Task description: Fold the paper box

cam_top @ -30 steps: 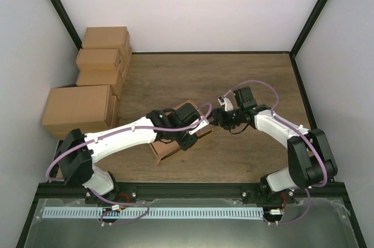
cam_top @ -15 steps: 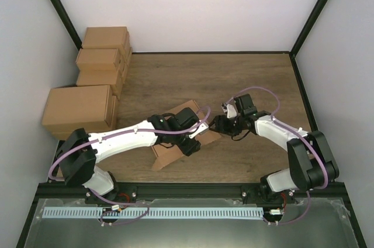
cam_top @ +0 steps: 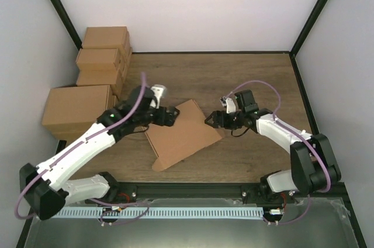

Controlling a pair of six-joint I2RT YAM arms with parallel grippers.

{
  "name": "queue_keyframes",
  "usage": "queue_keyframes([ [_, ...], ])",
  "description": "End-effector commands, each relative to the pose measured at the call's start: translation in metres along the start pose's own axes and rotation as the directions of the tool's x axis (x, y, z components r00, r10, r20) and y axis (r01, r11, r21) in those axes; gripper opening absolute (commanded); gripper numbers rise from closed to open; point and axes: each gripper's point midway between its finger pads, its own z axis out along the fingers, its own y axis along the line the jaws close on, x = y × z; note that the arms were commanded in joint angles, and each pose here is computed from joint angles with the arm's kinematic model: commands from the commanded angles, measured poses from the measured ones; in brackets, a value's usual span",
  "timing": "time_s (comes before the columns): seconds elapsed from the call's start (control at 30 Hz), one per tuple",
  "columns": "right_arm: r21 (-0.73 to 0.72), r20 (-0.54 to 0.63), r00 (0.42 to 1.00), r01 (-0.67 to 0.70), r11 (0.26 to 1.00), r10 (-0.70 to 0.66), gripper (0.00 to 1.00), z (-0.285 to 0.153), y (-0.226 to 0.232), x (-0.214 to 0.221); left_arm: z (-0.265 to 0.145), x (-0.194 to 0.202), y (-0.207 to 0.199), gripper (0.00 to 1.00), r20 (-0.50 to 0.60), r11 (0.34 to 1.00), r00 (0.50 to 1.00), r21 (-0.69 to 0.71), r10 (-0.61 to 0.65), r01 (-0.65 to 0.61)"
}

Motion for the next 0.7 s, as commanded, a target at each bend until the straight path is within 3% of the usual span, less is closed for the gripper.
queue_keyframes([
  [0.0,-0.088,0.008,0.998,0.07,0.994,-0.07,0.84,0.002,0.015,-0.004,-0.004,0.032,0.05,0.96,-0.031,0.953,0.954,-0.064,-0.298,0.296],
  [0.1,-0.108,-0.002,0.997,0.08,0.991,-0.081,0.86,0.005,0.015,0.001,-0.011,0.049,0.065,0.97,-0.017,0.924,0.927,-0.081,-0.375,0.373],
  [0.37,-0.128,-0.038,0.997,0.069,0.989,-0.074,0.86,0.014,0.009,0.013,-0.002,0.102,0.075,0.94,-0.101,0.832,0.826,-0.046,-0.555,0.553],
  [0.53,-0.136,-0.063,0.996,0.05,0.989,-0.059,0.8,0.019,0.004,0.021,0.005,0.123,0.077,0.85,-0.136,0.803,0.792,-0.05,-0.595,0.594],
  [0.67,-0.127,-0.08,0.996,0.035,0.991,-0.045,0.75,0.024,-0.003,0.029,0.006,0.148,0.098,0.71,-0.118,0.745,0.738,-0.19,-0.664,0.64],
])
